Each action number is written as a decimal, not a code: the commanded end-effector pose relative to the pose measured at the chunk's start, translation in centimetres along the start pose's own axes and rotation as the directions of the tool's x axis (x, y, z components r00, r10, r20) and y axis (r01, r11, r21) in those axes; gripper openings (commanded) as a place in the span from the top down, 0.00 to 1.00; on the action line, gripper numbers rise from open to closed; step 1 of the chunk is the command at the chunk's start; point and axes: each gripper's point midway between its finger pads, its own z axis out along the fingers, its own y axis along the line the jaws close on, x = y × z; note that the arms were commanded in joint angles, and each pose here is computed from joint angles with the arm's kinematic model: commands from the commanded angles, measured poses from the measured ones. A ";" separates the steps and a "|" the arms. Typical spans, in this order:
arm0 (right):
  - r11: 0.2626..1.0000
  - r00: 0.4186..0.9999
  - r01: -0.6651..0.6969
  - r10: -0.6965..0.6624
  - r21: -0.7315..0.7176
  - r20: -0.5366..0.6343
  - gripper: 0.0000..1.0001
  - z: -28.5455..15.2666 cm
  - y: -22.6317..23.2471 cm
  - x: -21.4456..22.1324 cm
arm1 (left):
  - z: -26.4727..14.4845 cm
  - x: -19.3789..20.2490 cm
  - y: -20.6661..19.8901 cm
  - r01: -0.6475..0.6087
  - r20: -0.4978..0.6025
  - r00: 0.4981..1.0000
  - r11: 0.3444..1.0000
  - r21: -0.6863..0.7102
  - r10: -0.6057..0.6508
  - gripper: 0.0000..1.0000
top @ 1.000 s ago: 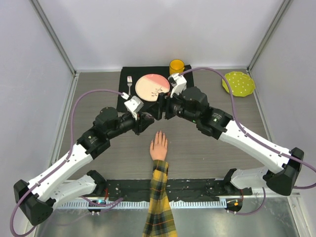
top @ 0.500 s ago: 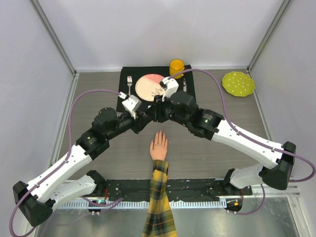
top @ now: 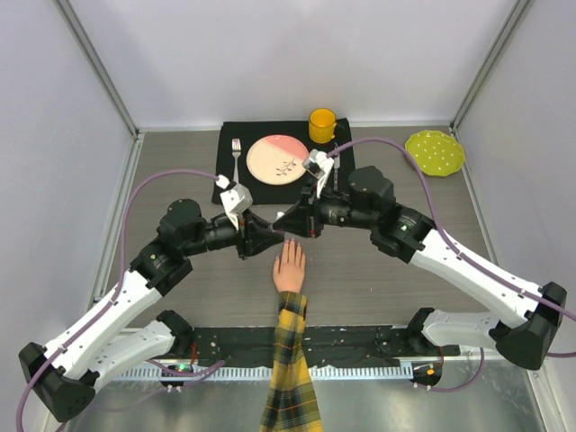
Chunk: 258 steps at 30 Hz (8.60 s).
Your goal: Paint the nails
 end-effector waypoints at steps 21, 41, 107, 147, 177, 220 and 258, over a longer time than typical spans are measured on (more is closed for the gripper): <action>0.964 0.985 -0.145 0.119 0.223 0.124 0.34 -0.4 -5.2 -1.9 | -0.3 -1.4 5.5 -0.193 -0.086 0.981 0.943 -0.272 0.176 1.00; 0.898 0.974 -0.207 0.150 0.389 0.172 0.65 3.4 -5.6 -2.9 | -0.6 -0.8 6.0 -0.153 -0.052 0.988 0.936 -0.316 0.144 1.00; 0.967 0.989 -0.142 0.145 0.212 0.005 0.35 0.4 -1.0 -3.8 | -0.4 -2.0 4.0 -0.094 0.038 0.994 0.970 -0.223 0.105 1.00; 0.975 0.989 -0.105 0.123 0.193 -0.081 0.64 2.1 -1.1 -3.3 | -0.4 -1.1 3.2 -0.127 -0.004 0.992 0.977 -0.171 0.128 1.00; 0.991 0.976 -0.057 0.081 0.125 -0.200 0.69 1.4 -0.4 -2.2 | -0.7 -0.4 2.3 -0.178 -0.030 0.984 0.978 -0.109 0.175 1.00; 0.994 0.993 0.064 -0.054 0.084 -0.107 0.99 -1.4 0.4 -3.1 | -0.6 0.2 0.7 -0.197 -0.042 0.980 0.980 -0.010 0.196 1.00; 0.994 0.996 0.062 -0.056 0.091 -0.065 0.99 -1.9 0.8 -4.4 | -0.5 0.5 1.1 -0.191 -0.056 0.980 0.981 -0.024 0.190 1.00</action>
